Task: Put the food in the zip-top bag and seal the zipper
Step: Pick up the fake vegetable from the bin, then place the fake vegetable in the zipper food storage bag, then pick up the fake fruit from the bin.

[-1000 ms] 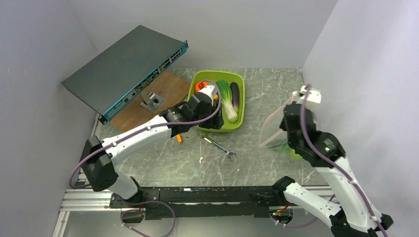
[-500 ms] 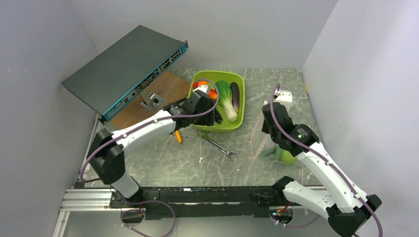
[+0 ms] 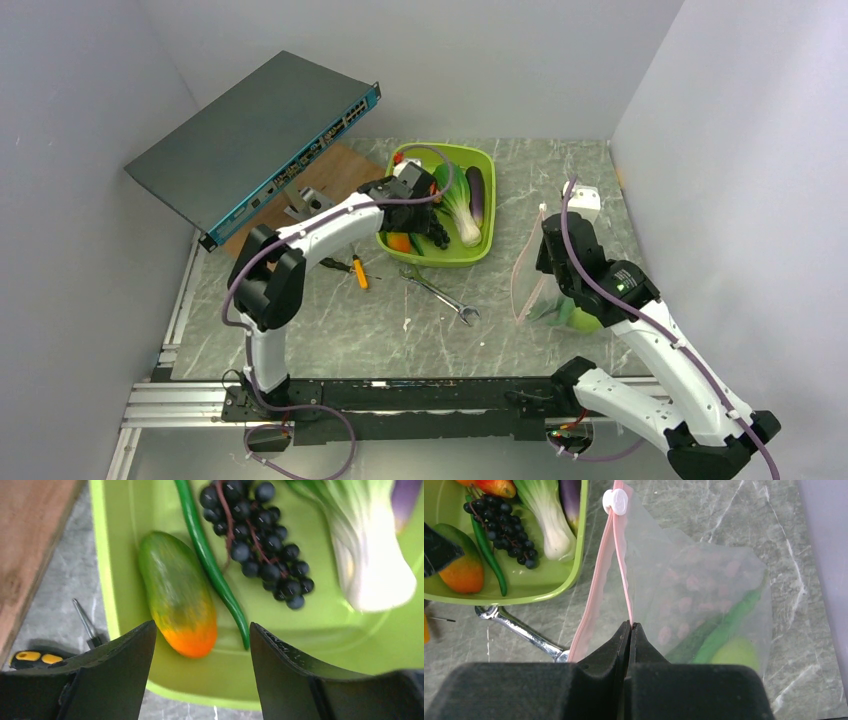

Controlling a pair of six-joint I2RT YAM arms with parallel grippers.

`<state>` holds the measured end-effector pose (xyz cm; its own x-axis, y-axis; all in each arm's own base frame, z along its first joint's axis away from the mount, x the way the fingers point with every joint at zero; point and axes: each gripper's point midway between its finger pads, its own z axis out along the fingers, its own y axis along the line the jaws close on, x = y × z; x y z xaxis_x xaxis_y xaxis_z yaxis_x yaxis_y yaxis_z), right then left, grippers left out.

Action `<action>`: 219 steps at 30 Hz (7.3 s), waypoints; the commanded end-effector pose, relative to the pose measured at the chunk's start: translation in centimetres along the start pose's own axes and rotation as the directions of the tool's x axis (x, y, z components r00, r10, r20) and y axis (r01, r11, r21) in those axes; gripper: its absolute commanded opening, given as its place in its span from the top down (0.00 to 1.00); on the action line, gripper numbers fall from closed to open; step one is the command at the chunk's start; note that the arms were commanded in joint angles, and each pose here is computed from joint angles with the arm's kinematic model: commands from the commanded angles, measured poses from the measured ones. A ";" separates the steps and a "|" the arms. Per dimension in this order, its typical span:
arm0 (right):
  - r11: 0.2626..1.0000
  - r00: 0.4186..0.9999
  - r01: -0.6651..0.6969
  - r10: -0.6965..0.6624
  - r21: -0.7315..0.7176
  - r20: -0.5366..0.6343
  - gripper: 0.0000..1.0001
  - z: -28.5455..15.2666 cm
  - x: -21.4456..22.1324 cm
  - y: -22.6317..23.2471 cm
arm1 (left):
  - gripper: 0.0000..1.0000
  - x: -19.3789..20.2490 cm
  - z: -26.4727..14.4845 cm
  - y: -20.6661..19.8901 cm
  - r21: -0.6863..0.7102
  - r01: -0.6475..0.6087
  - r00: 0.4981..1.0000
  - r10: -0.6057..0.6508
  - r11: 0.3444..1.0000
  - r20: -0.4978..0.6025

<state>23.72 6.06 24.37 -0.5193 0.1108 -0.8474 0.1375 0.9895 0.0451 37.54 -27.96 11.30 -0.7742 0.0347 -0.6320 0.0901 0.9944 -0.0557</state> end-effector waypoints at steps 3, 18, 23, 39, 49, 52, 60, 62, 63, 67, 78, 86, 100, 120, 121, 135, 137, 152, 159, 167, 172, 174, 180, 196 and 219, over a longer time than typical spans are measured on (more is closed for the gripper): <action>0.999 0.999 -0.018 0.019 -0.035 0.026 1.00 -0.2 -0.8 0.7 | 0.27 -1.4 2.8 1.6 0.007 0.097 0.993 -0.096 0.995 -0.068; 0.999 1.000 -0.008 0.009 -0.051 0.009 1.00 0.4 -0.7 1.5 | 0.38 2.0 5.6 2.6 -0.065 0.101 0.984 -0.110 0.993 -0.140; 0.999 1.000 -0.014 0.015 -0.050 0.017 1.00 0.1 -0.8 1.2 | 0.49 2.3 5.4 2.0 -0.038 0.092 0.985 -0.096 0.995 -0.146; 0.998 0.999 -0.029 0.030 -0.058 0.021 1.00 0.1 -1.0 1.5 | 0.95 -2.6 -4.1 -1.8 0.237 0.048 0.999 -0.043 0.970 -0.025; 0.996 0.999 -0.028 0.030 -0.083 0.020 1.00 0.6 -1.4 2.5 | 1.00 -0.3 -17.7 -9.7 0.864 -0.049 0.998 0.054 0.502 0.025; 0.994 0.999 -0.026 0.028 -0.108 0.022 1.00 0.6 -1.3 2.9 | 1.00 0.9 -20.6 -11.4 0.920 -0.088 0.995 0.082 0.381 0.061; 0.985 0.999 -0.032 0.039 -0.170 0.036 1.00 0.1 -1.8 3.8 | 1.00 4.3 -24.8 -16.4 0.980 -0.089 0.975 0.219 0.178 0.049; 0.981 0.998 -0.034 0.043 -0.190 0.047 1.00 -0.2 -1.8 3.9 | 1.00 4.7 -24.7 -17.3 0.987 -0.060 0.972 0.232 0.149 0.024; 0.979 0.998 -0.033 0.043 -0.199 0.049 1.00 -0.1 -1.7 4.1 | 1.00 4.8 -24.4 -17.6 0.988 -0.040 0.973 0.231 0.147 0.005; 0.971 0.998 -0.038 0.050 -0.235 0.045 1.00 -0.5 -1.7 4.5 | 1.00 4.9 -24.0 -19.2 0.995 0.061 0.968 0.237 0.081 -0.079; 0.924 0.996 -0.009 0.042 -0.381 0.079 1.00 -2.1 -1.9 6.4 | 1.00 5.0 -20.0 -20.8 0.953 0.235 0.922 0.265 0.191 -0.281; 0.907 0.998 0.004 0.026 -0.422 0.065 1.00 -2.4 -1.2 7.0 | 0.94 2.7 -18.8 -21.1 0.933 0.272 0.936 0.159 0.237 -0.313; 0.906 0.998 0.003 0.026 -0.424 0.063 1.00 -2.6 -1.5 7.0 | 0.52 1.6 -17.7 -20.7 0.889 0.211 0.969 0.031 0.406 -0.244; 0.938 0.999 0.004 0.009 -0.347 0.034 1.00 -1.4 -0.8 6.2 | 0.18 -0.1 -21.3 -15.7 0.874 0.045 0.999 -0.019 0.484 -0.041; 0.941 1.000 0.002 0.008 -0.339 0.029 1.00 -1.3 -0.7 6.1 | 0.17 -0.1 -21.2 -15.2 0.867 0.040 0.999 -0.027 0.496 -0.031; 0.973 0.997 -0.051 0.061 -0.224 0.040 1.00 -0.7 -0.9 4.2 | 0.18 -0.2 -15.4 -4.5 0.488 0.082 0.964 -0.194 0.869 0.184; 0.974 0.997 -0.044 0.056 -0.222 0.046 1.00 -0.7 -0.9 4.0 | 0.20 -0.1 -14.0 -3.3 0.412 0.112 0.958 -0.209 0.904 0.197; 0.985 0.997 -0.030 0.041 -0.172 0.063 1.00 -0.8 -1.0 2.8 | 0.26 -6.4 -1.8 -4.5 0.204 0.276 0.929 -0.315 0.939 0.195; 0.987 0.998 -0.009 0.019 -0.163 0.058 1.00 -0.5 -1.2 2.9 | 0.36 -9.1 2.8 -6.2 0.207 0.404 0.871 -0.444 0.891 0.212; 0.990 0.998 -0.009 0.017 -0.141 0.056 1.00 -0.5 -0.7 2.3 | 0.34 -10.0 6.2 -6.2 0.187 0.527 0.804 -0.557 0.829 0.208; 0.992 0.998 -0.004 0.012 -0.125 0.062 1.00 -0.4 -0.5 1.8 | 0.34 -9.9 8.2 -5.1 0.170 0.613 0.740 -0.636 0.772 0.219; 0.992 0.998 -0.003 0.011 -0.125 0.061 1.00 -0.4 -0.4 1.8 | 0.35 -10.0 9.0 -4.9 0.176 0.633 0.724 -0.657 0.754 0.211; 0.992 0.998 0.001 0.007 -0.123 0.061 1.00 -0.4 -0.4 1.7 | 0.43 -10.4 10.8 -5.0 0.196 0.678 0.689 -0.705 0.709 0.167; 0.992 0.998 -0.003 0.012 -0.128 0.066 1.00 -0.7 -0.7 1.7 | 0.76 -11.2 10.9 -5.3 0.229 0.630 0.728 -0.667 0.742 0.158; 0.986 0.996 -0.028 0.043 -0.166 0.083 1.00 -1.7 -1.3 1.9 | 0.55 -12.8 4.2 -5.9 0.345 0.485 0.814 -0.559 0.804 0.157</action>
<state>23.33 8.05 24.77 -0.4772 0.1255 -0.8698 0.0150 0.9908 0.1347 48.32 -33.38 16.27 -0.5730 -0.5750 -0.5840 -0.1381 0.7702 -0.6227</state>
